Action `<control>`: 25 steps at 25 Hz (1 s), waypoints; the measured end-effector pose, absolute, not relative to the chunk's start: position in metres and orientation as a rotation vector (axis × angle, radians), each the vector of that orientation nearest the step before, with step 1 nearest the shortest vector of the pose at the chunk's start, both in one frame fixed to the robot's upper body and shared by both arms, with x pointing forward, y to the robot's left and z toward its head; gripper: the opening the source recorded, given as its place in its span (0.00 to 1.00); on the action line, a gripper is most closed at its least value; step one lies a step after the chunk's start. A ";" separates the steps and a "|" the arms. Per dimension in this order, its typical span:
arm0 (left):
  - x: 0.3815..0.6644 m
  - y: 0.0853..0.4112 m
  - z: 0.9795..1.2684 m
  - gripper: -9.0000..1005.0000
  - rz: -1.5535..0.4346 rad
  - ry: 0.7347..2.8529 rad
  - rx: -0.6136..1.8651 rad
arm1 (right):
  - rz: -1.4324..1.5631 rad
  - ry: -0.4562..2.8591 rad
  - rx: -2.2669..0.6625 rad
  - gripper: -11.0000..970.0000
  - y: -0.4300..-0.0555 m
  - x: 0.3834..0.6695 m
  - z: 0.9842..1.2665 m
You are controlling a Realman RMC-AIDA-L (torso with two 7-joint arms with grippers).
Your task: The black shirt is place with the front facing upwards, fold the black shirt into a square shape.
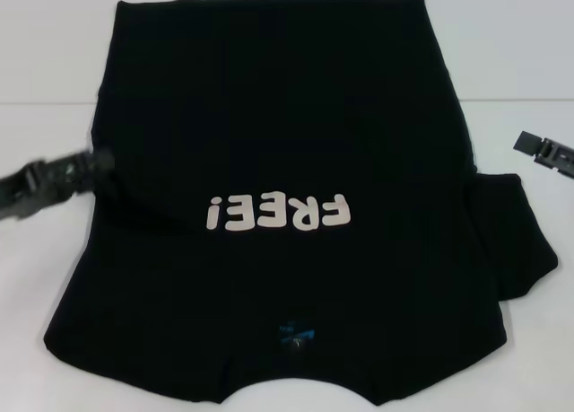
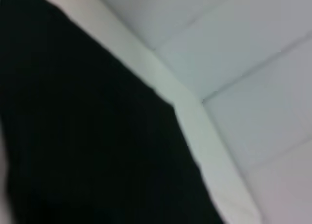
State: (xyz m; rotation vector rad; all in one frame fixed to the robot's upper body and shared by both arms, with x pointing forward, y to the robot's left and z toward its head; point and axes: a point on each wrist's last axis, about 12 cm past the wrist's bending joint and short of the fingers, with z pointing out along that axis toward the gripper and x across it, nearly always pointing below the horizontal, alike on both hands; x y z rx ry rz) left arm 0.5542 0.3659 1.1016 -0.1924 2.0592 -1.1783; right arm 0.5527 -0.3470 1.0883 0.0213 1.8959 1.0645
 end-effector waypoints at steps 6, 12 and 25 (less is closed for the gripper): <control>0.523 0.384 1.089 0.81 -1.118 2.105 -0.097 | 1.068 1.931 0.022 0.82 -0.361 0.553 1.096; 0.503 0.374 1.085 0.81 -1.101 2.051 0.209 | 1.095 2.068 -0.050 0.81 -0.372 0.547 1.108; 0.505 0.354 1.087 0.81 -1.059 1.959 0.430 | 0.887 2.451 0.044 0.81 -0.408 0.548 1.155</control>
